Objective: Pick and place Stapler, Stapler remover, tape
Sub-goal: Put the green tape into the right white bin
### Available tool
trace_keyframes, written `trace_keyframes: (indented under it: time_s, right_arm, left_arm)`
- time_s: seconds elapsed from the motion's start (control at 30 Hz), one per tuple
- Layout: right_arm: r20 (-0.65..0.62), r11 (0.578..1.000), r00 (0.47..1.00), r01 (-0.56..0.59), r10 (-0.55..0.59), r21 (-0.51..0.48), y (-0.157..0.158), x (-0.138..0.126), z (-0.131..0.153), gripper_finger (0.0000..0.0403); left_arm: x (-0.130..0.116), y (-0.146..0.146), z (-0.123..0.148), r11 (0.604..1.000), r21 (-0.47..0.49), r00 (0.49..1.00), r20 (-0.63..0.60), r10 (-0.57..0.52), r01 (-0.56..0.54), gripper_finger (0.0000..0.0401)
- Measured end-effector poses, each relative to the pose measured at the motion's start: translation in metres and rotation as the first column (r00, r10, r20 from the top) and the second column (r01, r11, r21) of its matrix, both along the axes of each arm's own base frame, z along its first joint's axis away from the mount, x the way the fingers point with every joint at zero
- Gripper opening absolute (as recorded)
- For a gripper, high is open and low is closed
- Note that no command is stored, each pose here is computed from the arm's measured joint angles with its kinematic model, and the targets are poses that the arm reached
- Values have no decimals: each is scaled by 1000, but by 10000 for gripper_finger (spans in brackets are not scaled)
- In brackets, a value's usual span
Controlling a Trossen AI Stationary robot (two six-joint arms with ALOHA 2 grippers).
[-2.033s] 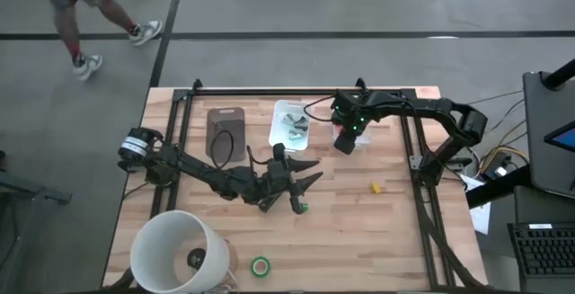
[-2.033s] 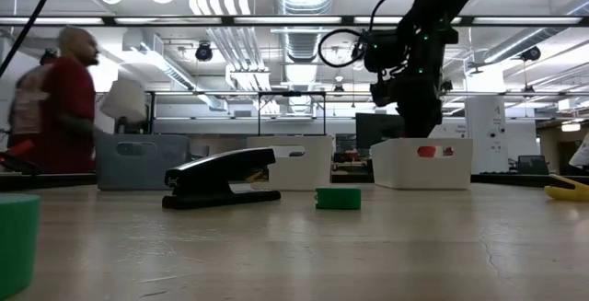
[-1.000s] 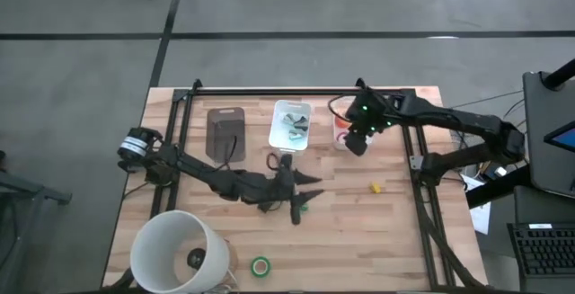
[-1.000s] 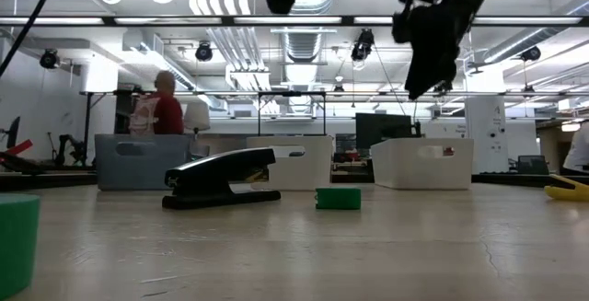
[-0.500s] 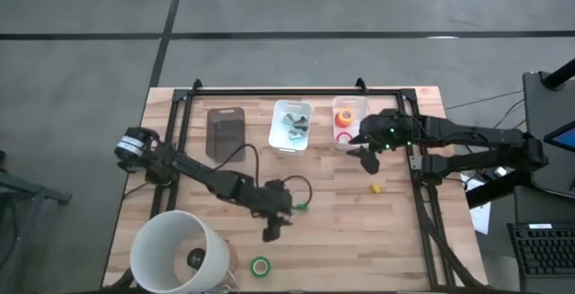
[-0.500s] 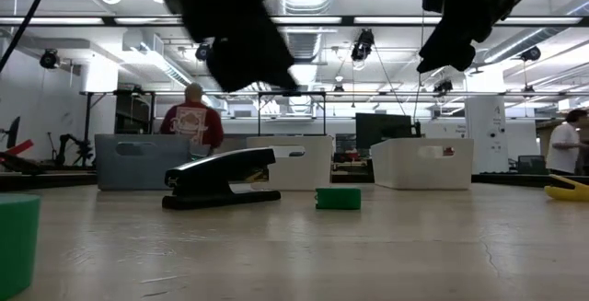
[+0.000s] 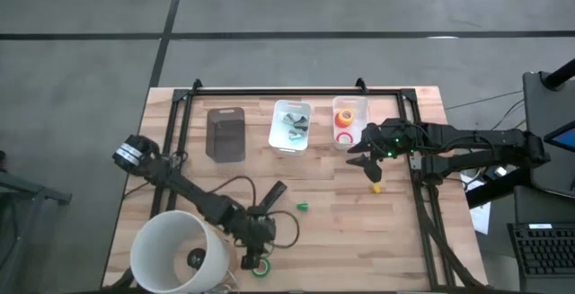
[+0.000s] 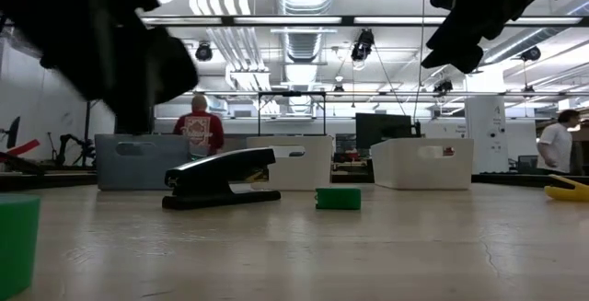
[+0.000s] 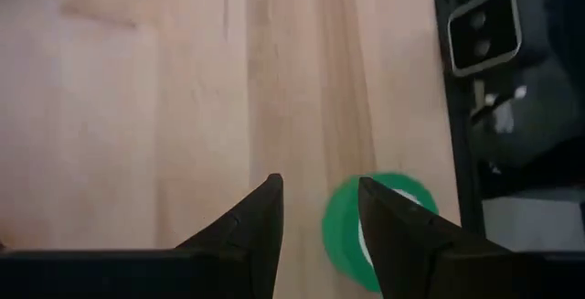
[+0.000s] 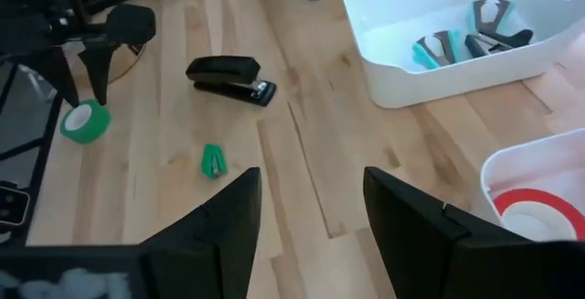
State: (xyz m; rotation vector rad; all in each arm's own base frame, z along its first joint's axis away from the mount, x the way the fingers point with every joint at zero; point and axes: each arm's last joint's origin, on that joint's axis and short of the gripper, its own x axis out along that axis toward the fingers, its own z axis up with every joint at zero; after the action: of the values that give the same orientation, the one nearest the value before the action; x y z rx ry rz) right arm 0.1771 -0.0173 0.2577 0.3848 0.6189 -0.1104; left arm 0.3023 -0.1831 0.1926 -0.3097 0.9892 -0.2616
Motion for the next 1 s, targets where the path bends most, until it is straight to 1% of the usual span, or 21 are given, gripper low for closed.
trace_keyframes:
  time_s: [0.07,0.23,0.4,0.57,0.77,0.87,1.0]
  right_arm:
    - [3,1000,1000,-2,2,0,0,1,0,189]
    - [26,1000,1000,2,-2,4,0,3,2,189]
    - [54,1000,999,0,0,1,0,4,4,189]
    - [77,1000,997,-4,4,0,0,5,6,189]
    - [74,1000,997,-4,4,1,0,5,6,189]
    - [74,1000,997,-4,4,1,0,5,6,189]
    - [74,1000,997,-4,4,1,0,5,6,189]
  left_arm:
    - [-3,-7,-5,1000,18,1000,-7,9,-8,145]
    - [-7,-18,-12,999,-2,999,-40,37,-37,145]
    - [-11,-28,-26,999,6,995,-90,38,-38,145]
    - [-11,-31,-34,1000,5,993,-111,31,-30,145]
    - [-7,-29,-39,999,18,994,-104,32,-30,144]
    - [-6,-30,-41,999,33,996,-93,18,-15,135]
    - [-3,-29,-41,998,55,999,-49,24,-21,101]
